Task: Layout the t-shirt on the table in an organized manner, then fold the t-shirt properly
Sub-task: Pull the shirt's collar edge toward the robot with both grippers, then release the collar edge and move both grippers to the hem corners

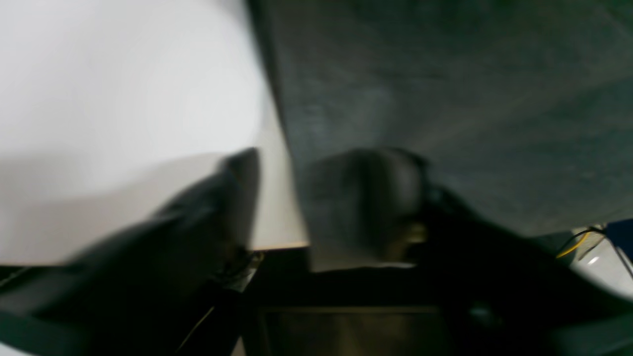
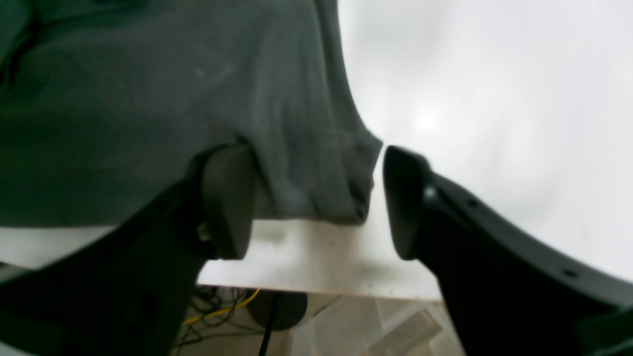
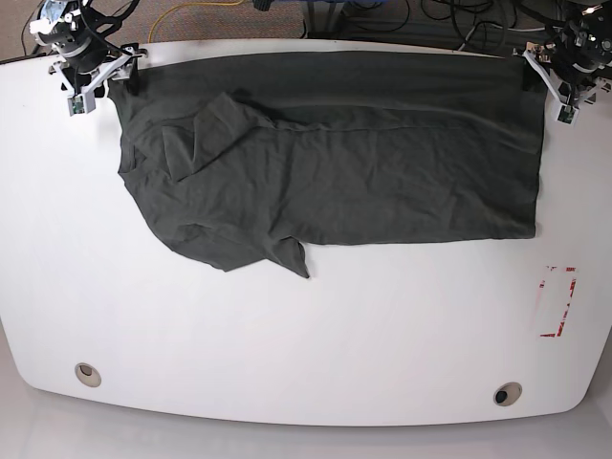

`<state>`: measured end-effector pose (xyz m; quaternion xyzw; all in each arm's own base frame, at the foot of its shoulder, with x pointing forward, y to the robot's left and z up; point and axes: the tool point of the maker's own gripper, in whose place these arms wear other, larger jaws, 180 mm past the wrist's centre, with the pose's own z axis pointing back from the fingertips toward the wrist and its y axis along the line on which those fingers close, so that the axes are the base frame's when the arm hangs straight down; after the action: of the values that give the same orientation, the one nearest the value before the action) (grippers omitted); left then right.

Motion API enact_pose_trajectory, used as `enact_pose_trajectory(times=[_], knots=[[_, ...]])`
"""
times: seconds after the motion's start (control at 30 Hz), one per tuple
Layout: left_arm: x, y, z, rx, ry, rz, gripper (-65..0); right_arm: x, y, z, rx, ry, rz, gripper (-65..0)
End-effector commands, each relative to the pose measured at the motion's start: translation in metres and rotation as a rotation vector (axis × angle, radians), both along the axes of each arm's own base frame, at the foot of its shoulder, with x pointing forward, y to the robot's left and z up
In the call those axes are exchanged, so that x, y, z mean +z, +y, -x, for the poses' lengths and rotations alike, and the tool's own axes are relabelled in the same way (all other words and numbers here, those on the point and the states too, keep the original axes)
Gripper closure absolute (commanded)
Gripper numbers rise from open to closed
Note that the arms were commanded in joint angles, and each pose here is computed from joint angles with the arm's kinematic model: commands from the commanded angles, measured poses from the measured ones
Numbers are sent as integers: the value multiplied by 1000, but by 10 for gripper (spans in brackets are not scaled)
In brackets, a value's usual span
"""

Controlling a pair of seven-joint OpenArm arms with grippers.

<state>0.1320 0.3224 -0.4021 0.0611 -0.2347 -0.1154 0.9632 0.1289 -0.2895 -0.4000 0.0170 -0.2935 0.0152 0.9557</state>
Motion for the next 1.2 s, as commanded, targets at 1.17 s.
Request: enact_pose_trajectory(times=[1.17], knots=[[120,36,-199,52,-404,-163,-415,60,0,-207,54,-247,94,-411]])
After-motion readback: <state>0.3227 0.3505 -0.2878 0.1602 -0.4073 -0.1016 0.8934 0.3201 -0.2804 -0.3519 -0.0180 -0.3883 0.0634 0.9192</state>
